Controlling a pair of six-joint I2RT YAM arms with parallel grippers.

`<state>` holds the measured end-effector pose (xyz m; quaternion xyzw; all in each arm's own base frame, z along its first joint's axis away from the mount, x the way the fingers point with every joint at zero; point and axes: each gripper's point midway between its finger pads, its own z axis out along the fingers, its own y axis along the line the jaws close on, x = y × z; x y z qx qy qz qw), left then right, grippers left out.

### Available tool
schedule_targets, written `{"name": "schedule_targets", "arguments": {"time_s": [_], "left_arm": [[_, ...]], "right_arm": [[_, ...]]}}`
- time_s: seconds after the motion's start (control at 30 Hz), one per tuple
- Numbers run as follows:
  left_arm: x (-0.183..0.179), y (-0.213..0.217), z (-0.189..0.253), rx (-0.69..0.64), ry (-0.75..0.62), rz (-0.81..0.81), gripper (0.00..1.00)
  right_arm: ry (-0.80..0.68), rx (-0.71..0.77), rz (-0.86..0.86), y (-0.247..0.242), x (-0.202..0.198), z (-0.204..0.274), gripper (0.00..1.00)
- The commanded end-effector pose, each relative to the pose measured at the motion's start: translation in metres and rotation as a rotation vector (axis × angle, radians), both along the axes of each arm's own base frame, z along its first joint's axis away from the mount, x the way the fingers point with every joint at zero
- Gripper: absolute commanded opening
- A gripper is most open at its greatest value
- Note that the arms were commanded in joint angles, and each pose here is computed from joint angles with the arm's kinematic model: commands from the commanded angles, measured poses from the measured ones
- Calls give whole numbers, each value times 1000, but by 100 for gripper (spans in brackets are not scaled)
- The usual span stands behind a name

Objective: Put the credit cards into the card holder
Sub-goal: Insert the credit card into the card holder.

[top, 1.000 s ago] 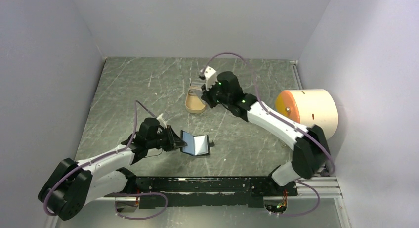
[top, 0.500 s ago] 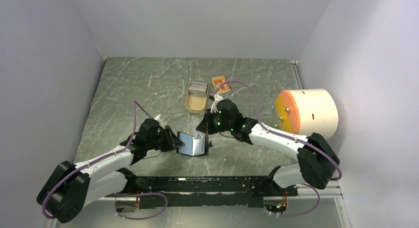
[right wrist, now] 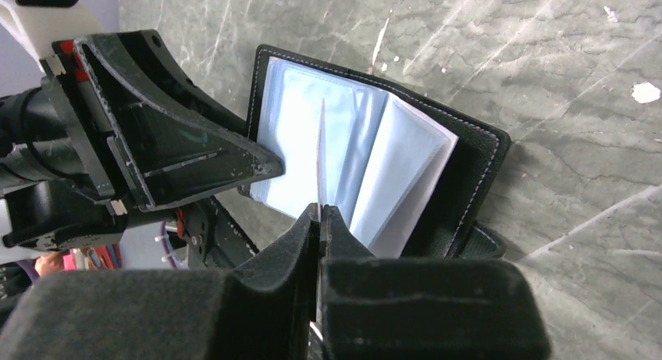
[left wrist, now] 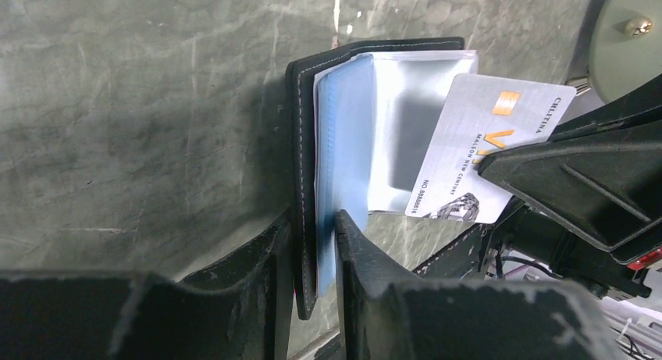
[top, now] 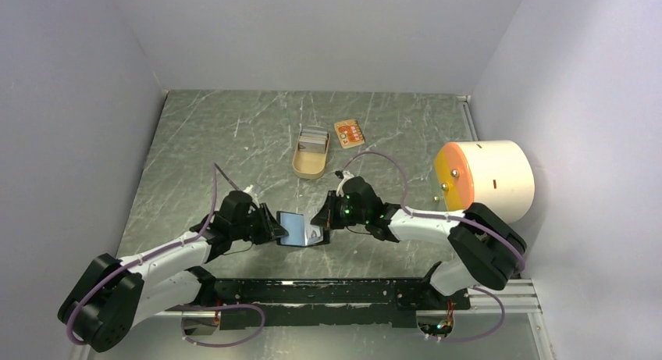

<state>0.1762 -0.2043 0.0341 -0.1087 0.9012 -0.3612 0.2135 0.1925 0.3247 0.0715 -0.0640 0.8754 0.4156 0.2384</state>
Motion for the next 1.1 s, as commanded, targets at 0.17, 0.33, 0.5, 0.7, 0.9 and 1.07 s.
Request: {"name": "schedule_targets", "arguments": {"time_s": [0.17, 0.33, 0.5, 0.7, 0.9, 1.07], "left_arm": [[-5, 8, -9, 45, 9, 6, 38], [-5, 8, -5, 39, -9, 5, 38], [-5, 10, -7, 54, -5, 5, 31], [-7, 11, -13, 64, 13, 2, 30], [-11, 9, -16, 52, 20, -14, 39], [-8, 15, -12, 73, 15, 19, 42]], "right_arm": [[28, 75, 5, 13, 0, -6, 11], [37, 28, -11, 7, 1, -16, 26], [41, -5, -4, 5, 1, -22, 15], [43, -6, -7, 3, -1, -23, 0], [37, 19, -31, -3, 7, -20, 0], [59, 75, -36, 1, 6, -15, 0]]}}
